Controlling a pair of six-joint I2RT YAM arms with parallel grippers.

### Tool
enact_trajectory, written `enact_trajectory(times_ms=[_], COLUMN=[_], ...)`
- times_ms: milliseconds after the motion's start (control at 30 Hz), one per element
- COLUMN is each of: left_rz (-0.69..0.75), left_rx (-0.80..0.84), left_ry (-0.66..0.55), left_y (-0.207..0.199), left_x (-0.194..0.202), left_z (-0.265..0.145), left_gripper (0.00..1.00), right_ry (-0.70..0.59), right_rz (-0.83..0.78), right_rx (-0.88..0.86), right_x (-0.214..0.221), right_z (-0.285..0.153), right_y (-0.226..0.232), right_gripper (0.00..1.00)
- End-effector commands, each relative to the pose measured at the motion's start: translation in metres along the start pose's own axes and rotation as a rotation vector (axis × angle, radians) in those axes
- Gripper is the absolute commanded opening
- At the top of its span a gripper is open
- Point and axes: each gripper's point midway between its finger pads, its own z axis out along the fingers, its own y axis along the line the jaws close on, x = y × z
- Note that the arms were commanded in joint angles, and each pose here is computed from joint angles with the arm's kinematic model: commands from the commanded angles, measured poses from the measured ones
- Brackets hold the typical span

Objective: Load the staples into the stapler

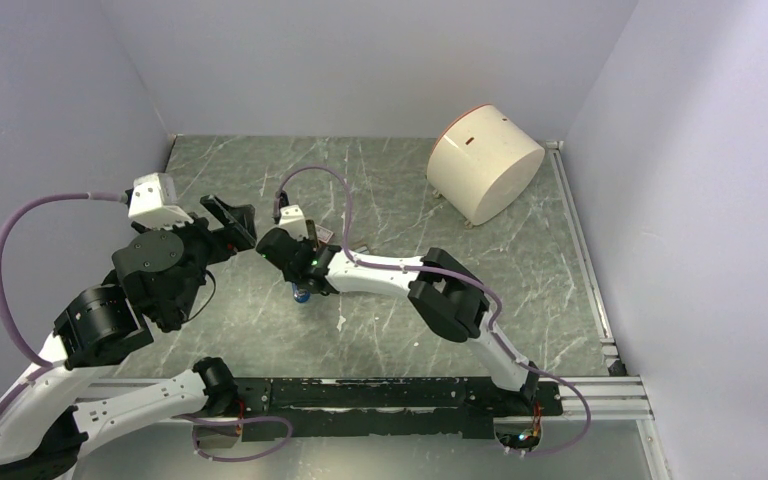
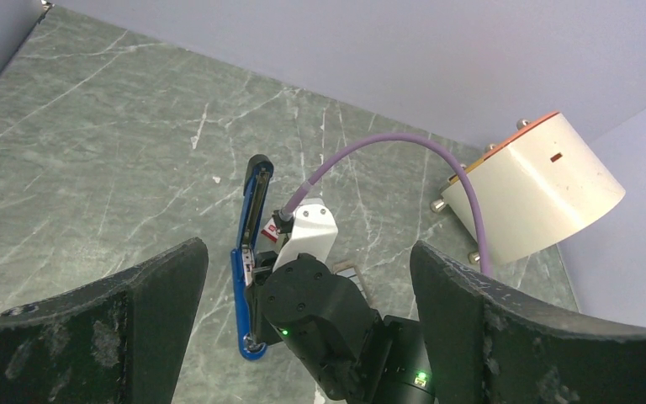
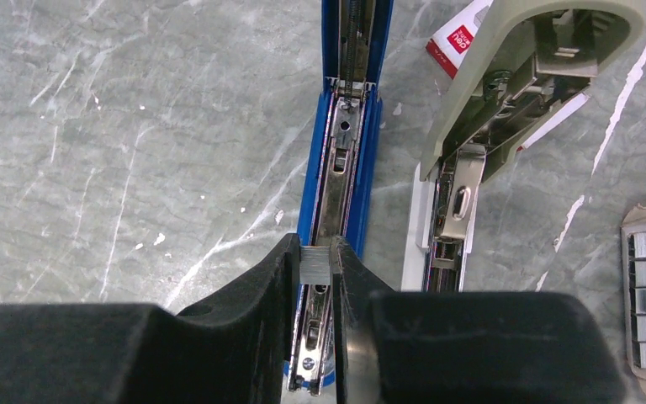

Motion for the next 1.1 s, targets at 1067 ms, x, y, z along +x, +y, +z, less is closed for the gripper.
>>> enact_trajectory(times_ms=[1067], left_rz=[0.025], left_rx=[-0.036], left_ry=[0.011], left_y=[0.004], left_x=[0.007], left_z=[0.004], left_gripper=[0.95], right_ry=[-0.093], right_rz=[0.025], right_rx=[0.027], right_x=[-0.035], right_z=[-0.003], right_y=[-0.007], right_gripper=[0.21])
